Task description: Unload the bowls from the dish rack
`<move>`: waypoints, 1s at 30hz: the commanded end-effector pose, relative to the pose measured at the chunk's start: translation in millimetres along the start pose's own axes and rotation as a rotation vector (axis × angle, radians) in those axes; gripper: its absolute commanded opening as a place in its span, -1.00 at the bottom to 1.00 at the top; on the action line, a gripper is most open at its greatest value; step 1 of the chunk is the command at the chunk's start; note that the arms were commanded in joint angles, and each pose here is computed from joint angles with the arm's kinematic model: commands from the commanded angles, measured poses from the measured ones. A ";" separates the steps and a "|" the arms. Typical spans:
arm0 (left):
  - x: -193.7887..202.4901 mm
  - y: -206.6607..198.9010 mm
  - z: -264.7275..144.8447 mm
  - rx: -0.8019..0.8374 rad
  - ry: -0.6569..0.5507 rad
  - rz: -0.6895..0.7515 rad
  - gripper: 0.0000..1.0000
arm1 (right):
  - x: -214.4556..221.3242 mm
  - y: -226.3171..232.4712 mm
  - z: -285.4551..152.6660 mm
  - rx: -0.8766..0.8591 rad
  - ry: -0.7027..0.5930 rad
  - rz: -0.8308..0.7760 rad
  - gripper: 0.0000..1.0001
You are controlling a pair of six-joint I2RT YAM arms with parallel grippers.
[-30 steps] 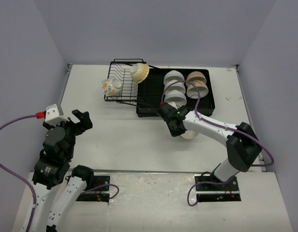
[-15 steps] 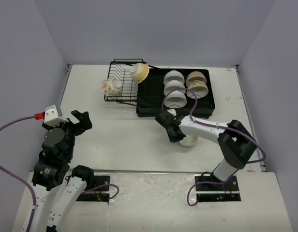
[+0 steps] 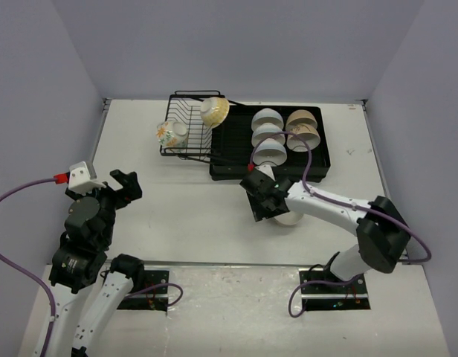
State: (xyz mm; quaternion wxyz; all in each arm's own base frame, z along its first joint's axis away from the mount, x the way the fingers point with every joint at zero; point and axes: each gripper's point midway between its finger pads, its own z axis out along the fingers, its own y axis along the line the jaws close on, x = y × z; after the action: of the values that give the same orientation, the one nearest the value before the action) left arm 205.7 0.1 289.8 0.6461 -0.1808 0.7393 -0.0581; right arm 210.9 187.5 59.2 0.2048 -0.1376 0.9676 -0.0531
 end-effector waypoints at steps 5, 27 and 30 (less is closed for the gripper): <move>-7.4 -5.4 0.5 0.028 -0.032 0.003 1.00 | -60.1 -12.7 -94.1 -0.100 -0.284 0.092 0.73; -7.1 -7.5 1.6 0.038 -0.031 0.007 1.00 | -177.5 -59.6 -142.5 -1.045 -0.824 1.501 0.82; -7.6 -7.4 1.0 0.039 -0.033 0.006 1.00 | -184.3 -58.8 -131.1 -1.085 -0.816 1.576 0.69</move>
State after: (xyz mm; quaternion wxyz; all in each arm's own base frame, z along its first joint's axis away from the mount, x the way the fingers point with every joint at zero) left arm 206.9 -2.3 292.7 0.6499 -0.1754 0.7367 -0.0638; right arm 322.8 189.5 220.1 0.4209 0.4158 0.6294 0.5038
